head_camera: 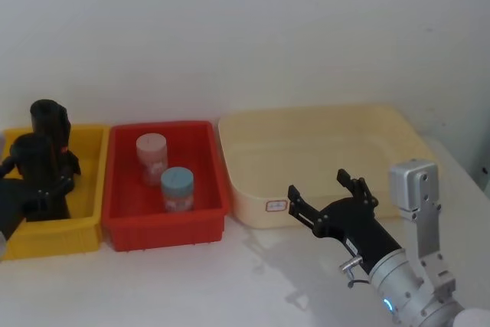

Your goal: Pick up the garbage bag with the one hand and transfer it to the other hand.

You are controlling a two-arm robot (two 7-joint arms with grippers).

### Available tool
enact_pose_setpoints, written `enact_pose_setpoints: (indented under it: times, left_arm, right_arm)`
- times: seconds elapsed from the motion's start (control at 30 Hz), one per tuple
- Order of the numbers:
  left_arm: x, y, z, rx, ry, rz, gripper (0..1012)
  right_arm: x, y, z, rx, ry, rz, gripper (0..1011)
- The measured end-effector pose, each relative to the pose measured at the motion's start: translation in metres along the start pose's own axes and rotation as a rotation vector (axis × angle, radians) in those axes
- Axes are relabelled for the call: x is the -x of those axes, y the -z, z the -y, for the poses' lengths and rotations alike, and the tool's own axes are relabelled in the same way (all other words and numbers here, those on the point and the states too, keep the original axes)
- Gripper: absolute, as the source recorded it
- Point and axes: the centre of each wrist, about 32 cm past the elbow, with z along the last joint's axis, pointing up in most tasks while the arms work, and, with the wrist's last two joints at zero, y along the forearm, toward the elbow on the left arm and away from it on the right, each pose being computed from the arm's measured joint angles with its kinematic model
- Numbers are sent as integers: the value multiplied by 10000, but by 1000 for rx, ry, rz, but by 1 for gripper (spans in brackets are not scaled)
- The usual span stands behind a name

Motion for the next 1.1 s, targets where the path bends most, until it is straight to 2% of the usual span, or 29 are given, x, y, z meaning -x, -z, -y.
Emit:
enact_pose_setpoints:
  times: [0.37, 0.6, 0.8, 0.97, 1.0, 1.07, 1.1]
  left_arm:
    - [-3, 9, 205, 16, 15, 17, 1000]
    - [1, 6, 287, 23, 23, 28, 997]
    - [3, 5, 331, 26, 26, 34, 885]
    - [7, 2, 352, 29, 29, 36, 746]
    - [8, 1, 357, 29, 29, 37, 689]
    - [8, 1, 362, 30, 30, 38, 657]
    - [7, 1, 366, 30, 30, 39, 600]
  right_arm:
    - [0, 0, 0, 0, 0, 0, 1001]
    - [0, 0, 0, 0, 0, 0, 1001]
    - [0, 0, 0, 0, 0, 0, 1002]
    - [0, 0, 0, 0, 0, 0, 1001]
    - [0, 0, 0, 0, 0, 0, 1002]
    - [0, 0, 0, 0, 0, 0, 1001]
    - [0, 0, 0, 0, 0, 0, 1001]
